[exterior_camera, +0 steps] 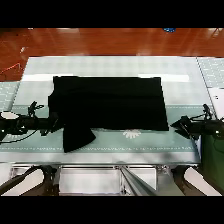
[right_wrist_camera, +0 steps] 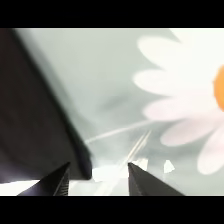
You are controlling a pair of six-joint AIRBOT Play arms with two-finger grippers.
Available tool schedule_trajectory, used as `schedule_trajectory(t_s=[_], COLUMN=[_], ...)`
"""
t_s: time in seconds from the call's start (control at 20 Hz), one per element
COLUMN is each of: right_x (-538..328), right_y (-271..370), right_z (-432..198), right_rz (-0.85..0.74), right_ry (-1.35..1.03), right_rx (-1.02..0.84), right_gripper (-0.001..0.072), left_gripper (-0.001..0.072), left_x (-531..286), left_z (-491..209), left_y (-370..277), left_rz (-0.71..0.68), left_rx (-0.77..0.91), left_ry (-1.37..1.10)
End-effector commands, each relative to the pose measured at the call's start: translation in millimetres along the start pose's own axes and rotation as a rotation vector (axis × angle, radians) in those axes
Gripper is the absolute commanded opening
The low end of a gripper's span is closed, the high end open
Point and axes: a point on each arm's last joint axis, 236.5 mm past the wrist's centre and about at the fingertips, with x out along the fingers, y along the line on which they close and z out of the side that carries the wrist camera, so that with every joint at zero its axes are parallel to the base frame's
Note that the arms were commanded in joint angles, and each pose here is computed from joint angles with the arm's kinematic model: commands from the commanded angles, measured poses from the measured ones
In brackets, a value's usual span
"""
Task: Fold the shirts.
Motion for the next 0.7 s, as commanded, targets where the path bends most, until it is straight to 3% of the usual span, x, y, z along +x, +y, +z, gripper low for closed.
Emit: schedule_trajectory(t_s=[0.0, 0.15, 0.3, 0.35, 0.45, 0.65], right_x=[14.0, 23.7, 39.0, 43.2, 40.8, 10.5], right_y=[5.0, 22.9, 37.8, 48.2, 71.9, 100.6], right_z=[-7.5, -1.0, -4.1, -2.6, 7.6, 33.2], right_rz=[0.066, 0.171, 0.159, 0.151, 0.149, 0.165], right_ry=[0.040, 0.048, 0.093, 0.100, 0.081, 0.053], right_rx=[0.040, 0.074, 0.007, -0.041, -0.160, -0.271], right_gripper=[0.0413, 0.0413, 0.0402, 0.0359, 0.0025, 0.0024], left_gripper=[0.0018, 0.0018, 0.0018, 0.0019, 0.0019, 0.0019], left_x=[-1.1, -1.0, -1.1, -1.1, -2.9, -36.4], left_z=[-2.0, -1.8, -1.1, -1.2, -0.1, 27.0], left_y=[-5.4, -5.5, -5.5, -5.5, -7.9, -39.2], left_rz=[-0.015, -0.015, -0.015, -0.015, -0.019, -0.065], left_rx=[0.003, 0.004, 0.003, 0.003, 0.009, 0.107], left_ry=[0.014, 0.013, 0.010, 0.010, 0.012, -0.036])
